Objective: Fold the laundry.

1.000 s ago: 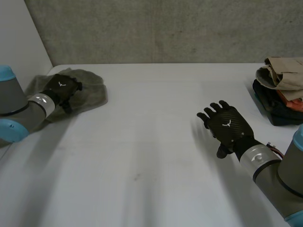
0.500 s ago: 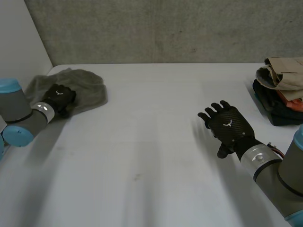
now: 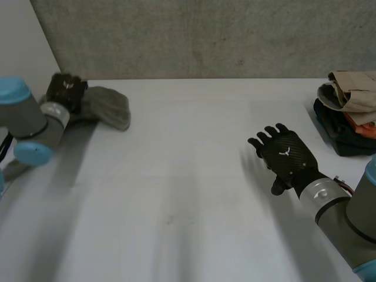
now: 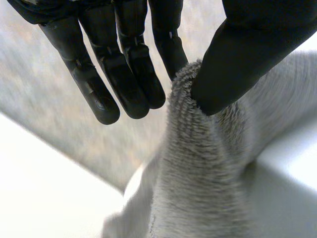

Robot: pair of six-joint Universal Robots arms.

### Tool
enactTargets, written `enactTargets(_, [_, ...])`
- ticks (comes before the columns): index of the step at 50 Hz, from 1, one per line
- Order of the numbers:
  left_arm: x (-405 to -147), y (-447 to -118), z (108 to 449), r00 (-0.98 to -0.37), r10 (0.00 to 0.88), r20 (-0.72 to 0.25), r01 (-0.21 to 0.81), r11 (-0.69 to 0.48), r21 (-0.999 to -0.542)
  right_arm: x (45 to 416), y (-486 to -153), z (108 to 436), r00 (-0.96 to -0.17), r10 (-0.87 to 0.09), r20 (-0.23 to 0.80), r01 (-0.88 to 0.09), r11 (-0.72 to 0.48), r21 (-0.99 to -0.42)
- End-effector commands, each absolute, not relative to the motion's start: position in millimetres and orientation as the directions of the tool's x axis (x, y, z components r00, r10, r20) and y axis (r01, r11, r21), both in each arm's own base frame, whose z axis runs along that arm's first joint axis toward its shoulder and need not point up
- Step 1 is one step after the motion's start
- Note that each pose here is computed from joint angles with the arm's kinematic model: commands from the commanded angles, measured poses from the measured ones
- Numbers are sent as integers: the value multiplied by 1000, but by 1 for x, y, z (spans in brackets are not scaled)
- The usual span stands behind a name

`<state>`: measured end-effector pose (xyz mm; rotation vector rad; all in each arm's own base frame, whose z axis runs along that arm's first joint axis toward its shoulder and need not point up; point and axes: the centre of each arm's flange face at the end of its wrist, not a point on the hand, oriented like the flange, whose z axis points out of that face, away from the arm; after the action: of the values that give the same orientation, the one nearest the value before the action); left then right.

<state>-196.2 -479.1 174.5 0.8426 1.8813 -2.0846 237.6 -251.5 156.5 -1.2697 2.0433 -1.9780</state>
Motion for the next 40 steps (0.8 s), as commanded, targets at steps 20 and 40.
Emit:
enactTargets(20, [-355,-265,329,-730,674,-112,-104,-272,-957,233,-254,182,-724,-505,470,-462,-151,-874])
enactTargets(40, [-380,-244,253,-721,642,-261,184,-187,-965,195,-272,229,-826,-330,457,-477,-22,-879])
